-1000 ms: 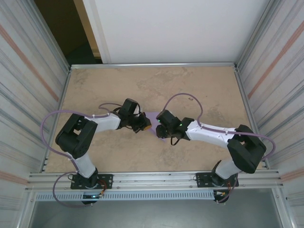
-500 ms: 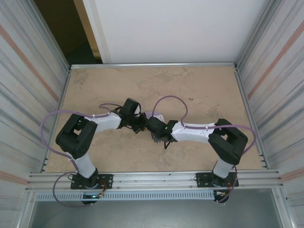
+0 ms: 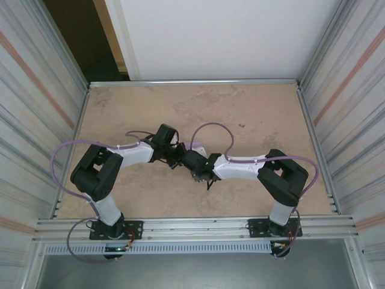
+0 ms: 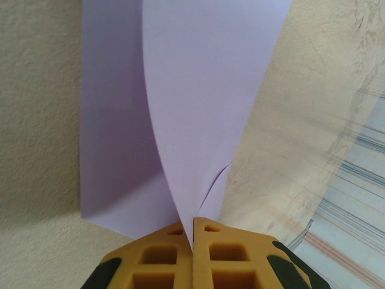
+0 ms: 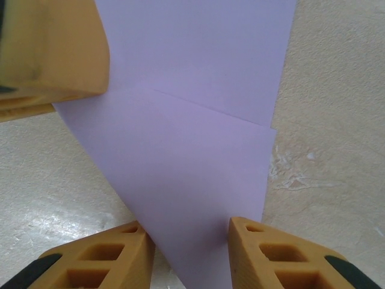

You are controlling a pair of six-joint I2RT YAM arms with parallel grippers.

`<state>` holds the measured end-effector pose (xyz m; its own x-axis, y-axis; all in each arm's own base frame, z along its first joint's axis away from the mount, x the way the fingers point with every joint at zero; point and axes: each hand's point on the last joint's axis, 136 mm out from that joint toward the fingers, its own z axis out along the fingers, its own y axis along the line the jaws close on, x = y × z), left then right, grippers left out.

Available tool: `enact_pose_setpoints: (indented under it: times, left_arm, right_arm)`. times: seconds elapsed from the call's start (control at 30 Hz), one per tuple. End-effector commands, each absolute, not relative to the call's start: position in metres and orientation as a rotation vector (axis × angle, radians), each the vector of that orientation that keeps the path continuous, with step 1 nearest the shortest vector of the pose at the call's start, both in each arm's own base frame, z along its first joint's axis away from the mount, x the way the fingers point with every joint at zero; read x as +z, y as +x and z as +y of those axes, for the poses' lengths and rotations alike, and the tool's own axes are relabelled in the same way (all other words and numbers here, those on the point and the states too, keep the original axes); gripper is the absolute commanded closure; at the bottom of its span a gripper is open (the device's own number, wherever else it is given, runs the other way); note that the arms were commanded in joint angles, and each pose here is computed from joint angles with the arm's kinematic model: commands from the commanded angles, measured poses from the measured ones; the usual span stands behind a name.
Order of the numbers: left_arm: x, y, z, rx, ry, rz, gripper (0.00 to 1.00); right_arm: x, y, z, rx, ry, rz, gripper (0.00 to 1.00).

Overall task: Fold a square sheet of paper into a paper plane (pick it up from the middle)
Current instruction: Fourth fold the wing at the center of the table.

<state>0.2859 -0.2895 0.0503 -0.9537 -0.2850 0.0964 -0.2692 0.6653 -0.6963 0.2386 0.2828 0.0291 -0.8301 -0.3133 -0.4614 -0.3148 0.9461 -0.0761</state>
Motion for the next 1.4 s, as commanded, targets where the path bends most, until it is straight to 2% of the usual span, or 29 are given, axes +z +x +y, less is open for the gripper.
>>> enact_pose_setpoints:
  times: [0.0,1.0,1.23,1.37]
  left_arm:
    - [0.061,0.289,-0.291,-1.176,-0.461,2.838,0.95]
    - [0.057,0.284,-0.29,-1.127,-0.424,2.919,0.94]
    - [0.065,0.29,-0.284,-1.136,-0.435,2.893,0.86]
    - [0.074,0.303,-0.262,-1.123,-0.481,2.846,0.74]
  right_arm:
    - [0.04,0.242,0.279,-0.046,-0.469,2.575,0.64]
    - [0.04,0.247,0.272,-0.232,-0.599,2.477,0.77]
    - [0.035,0.243,0.275,-0.206,-0.631,2.496,0.88]
    - [0.033,0.239,0.282,-0.146,-0.659,2.512,0.93]
